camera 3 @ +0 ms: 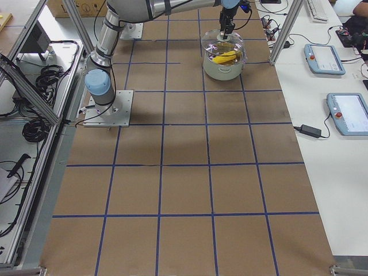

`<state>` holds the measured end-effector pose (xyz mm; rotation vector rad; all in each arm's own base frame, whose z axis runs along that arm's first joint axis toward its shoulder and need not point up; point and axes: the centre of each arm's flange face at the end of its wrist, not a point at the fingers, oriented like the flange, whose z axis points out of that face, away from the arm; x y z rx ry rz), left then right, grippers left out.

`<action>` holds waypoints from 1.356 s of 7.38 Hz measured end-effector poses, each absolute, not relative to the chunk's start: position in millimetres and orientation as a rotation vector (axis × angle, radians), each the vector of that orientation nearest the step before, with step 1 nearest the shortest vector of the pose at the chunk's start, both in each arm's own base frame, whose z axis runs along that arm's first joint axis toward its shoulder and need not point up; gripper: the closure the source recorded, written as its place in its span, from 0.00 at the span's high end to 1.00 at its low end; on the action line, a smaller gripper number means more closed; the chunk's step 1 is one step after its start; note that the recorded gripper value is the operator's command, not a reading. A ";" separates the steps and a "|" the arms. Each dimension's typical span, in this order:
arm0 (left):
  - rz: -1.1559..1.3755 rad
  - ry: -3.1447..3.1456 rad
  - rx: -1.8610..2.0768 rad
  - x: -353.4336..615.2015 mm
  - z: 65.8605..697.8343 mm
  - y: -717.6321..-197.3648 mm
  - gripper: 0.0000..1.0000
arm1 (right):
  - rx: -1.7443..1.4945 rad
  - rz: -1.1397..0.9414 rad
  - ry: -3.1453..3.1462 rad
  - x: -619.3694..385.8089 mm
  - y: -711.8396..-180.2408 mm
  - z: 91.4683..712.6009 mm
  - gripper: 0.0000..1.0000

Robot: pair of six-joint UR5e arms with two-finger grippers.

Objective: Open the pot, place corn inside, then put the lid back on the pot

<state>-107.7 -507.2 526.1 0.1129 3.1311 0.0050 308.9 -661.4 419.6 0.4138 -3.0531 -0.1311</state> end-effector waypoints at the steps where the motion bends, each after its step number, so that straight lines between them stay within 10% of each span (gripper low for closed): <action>1: -0.014 3.118 0.129 -105.2 527.3 -493.7 1.00 | 0.417 -0.145 -3.054 309.1 -668.6 406.5 0.29; 10: -0.118 3.148 0.032 -107.1 560.7 -498.5 1.00 | 0.416 -0.131 -3.093 314.3 -693.7 366.3 0.29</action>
